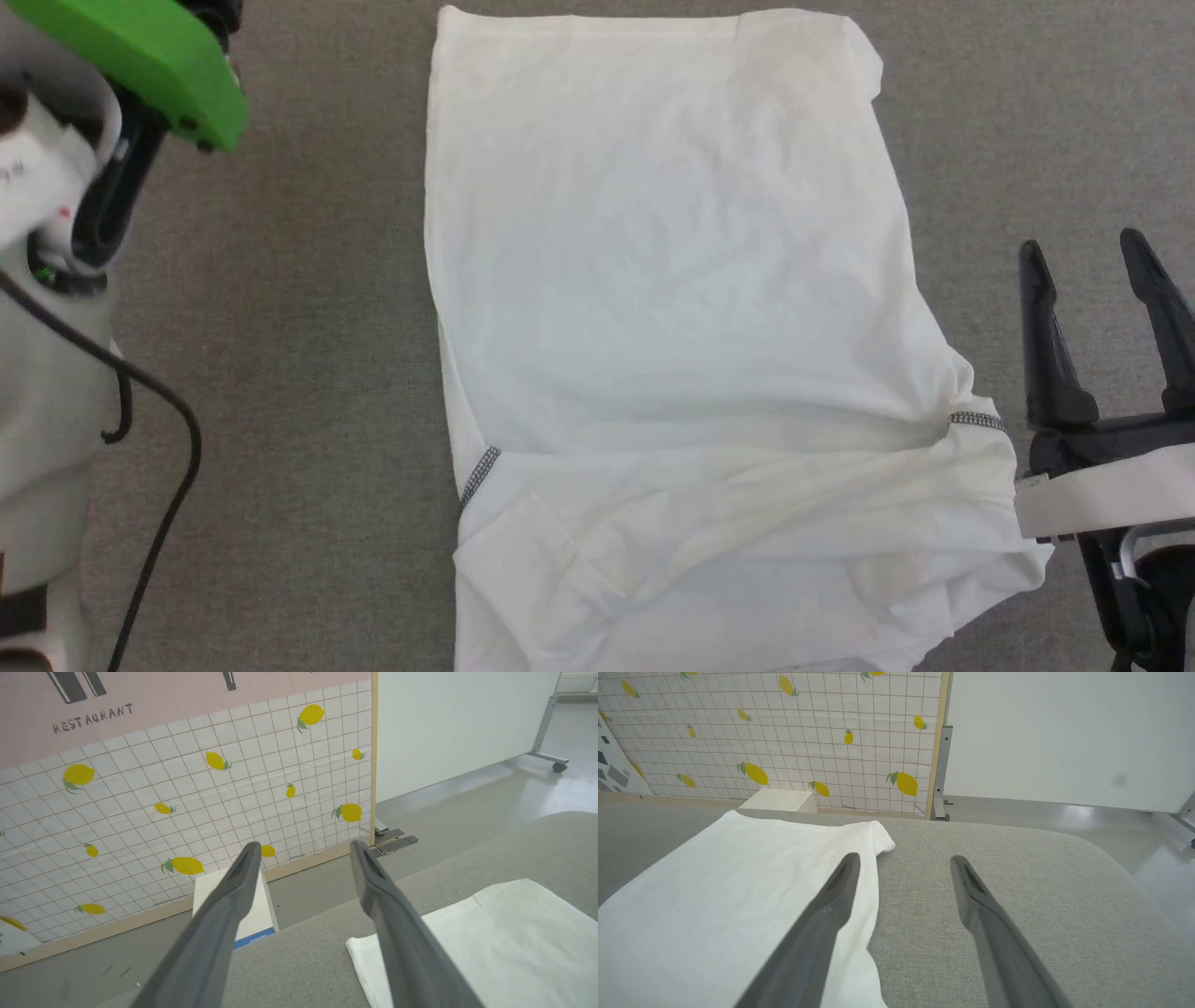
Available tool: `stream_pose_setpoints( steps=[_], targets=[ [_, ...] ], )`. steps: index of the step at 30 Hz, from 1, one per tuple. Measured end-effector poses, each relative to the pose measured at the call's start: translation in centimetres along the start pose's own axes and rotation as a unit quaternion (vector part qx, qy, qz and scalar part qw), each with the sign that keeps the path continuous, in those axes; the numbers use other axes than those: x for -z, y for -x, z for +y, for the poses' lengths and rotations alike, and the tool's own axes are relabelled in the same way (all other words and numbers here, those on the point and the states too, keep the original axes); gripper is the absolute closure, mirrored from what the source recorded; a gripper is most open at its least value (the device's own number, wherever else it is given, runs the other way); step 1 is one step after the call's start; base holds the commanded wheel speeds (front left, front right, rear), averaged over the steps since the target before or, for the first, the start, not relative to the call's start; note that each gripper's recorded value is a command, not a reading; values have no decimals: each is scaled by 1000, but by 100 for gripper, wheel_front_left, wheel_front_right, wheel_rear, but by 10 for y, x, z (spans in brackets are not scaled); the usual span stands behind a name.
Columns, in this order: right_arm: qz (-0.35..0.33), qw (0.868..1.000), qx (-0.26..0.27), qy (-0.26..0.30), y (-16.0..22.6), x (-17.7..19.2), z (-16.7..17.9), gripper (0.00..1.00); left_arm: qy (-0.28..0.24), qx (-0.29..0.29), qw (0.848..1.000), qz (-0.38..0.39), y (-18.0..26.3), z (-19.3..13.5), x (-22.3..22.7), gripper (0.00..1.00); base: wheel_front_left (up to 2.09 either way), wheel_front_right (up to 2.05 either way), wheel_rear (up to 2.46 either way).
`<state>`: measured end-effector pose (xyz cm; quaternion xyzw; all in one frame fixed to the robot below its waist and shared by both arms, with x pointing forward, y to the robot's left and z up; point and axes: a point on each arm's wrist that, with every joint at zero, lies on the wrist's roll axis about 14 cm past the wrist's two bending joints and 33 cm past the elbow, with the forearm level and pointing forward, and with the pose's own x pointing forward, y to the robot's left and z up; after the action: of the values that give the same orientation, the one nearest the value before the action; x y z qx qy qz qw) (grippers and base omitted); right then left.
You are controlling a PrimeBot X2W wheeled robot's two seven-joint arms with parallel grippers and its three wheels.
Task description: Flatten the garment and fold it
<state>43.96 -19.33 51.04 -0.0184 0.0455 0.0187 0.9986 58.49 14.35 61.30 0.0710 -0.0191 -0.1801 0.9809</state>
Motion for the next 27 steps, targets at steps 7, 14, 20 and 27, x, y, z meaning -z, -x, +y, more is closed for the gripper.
stream_pose_setpoints(
  steps=[7, 14, 20, 27],
  targets=[
    [37, 999, -4, -1, -19, 37, 2, 0, 15, 36, 992, 119, -51, -8, 82, 0, 0, 0, 0],
    [68, 998, 4, 7, -27, 65, -4, 0, 24, 62, 972, 223, -69, -19, 170, 0, 0, 0, 0],
    [93, 995, 24, 19, -25, 82, -19, 0, 53, 94, 957, 269, -75, -42, 216, 0, 0, 0, 0],
    [110, 993, 36, 25, -21, 93, -27, 0, 57, 112, 942, 310, -76, -53, 246, 77, 0, 0, 0]
  ],
)
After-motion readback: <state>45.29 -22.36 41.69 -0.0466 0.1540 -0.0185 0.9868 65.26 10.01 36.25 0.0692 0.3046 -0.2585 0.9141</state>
